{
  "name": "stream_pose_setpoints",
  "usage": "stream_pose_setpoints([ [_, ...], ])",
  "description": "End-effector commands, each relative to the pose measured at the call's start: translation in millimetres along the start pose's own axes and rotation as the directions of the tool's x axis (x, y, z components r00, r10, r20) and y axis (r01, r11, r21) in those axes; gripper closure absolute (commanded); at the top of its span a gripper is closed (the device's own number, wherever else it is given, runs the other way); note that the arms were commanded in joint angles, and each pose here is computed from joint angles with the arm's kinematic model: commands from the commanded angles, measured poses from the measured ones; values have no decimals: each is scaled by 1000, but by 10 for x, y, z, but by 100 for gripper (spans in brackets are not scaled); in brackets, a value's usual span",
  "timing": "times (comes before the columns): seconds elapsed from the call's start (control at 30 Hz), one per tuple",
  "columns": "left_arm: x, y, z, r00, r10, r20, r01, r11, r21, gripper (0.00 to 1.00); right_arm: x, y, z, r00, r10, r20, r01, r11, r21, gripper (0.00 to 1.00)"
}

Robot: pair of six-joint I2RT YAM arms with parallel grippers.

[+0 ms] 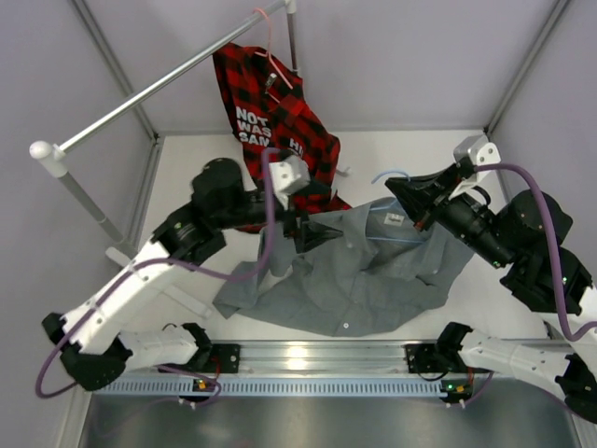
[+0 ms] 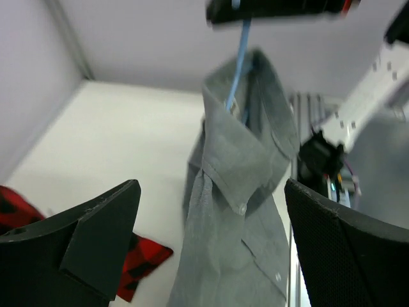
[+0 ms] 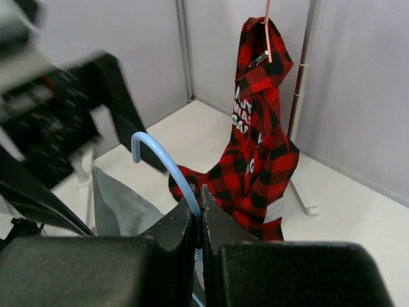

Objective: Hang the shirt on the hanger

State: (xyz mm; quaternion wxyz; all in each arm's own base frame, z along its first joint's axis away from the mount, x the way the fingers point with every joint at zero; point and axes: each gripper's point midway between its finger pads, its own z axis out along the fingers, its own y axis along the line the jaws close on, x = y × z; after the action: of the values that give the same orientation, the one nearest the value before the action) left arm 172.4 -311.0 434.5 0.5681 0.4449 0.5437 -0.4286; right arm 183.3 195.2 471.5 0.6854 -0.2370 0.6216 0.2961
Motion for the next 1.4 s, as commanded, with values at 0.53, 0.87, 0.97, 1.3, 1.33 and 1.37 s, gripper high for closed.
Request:
stream_pose_setpoints([
  [0.53,594,-290,334,988,89,-127,-39,934,354,8,91,446,-7,998,-65,-2,62,962,-264,100],
  [0.87,735,-403,425,987,37,-156,39,890,454,51,45,510,-46,998,-60,28,65,952,-300,100],
  [0.97,779,-381,433,986,38,-165,40,896,443,100,26,522,-62,998,-51,46,63,950,-305,100],
  [1.3,620,-480,136,993,39,-109,24,851,524,100,162,425,-300,995,-96,17,97,955,-280,26],
  [1.33,626,-492,97,993,31,-118,36,848,528,100,180,330,-349,994,-110,3,108,966,-235,21],
  [1.37,609,-507,58,993,32,-117,36,847,531,100,200,262,-406,993,-122,-13,116,972,-205,20],
])
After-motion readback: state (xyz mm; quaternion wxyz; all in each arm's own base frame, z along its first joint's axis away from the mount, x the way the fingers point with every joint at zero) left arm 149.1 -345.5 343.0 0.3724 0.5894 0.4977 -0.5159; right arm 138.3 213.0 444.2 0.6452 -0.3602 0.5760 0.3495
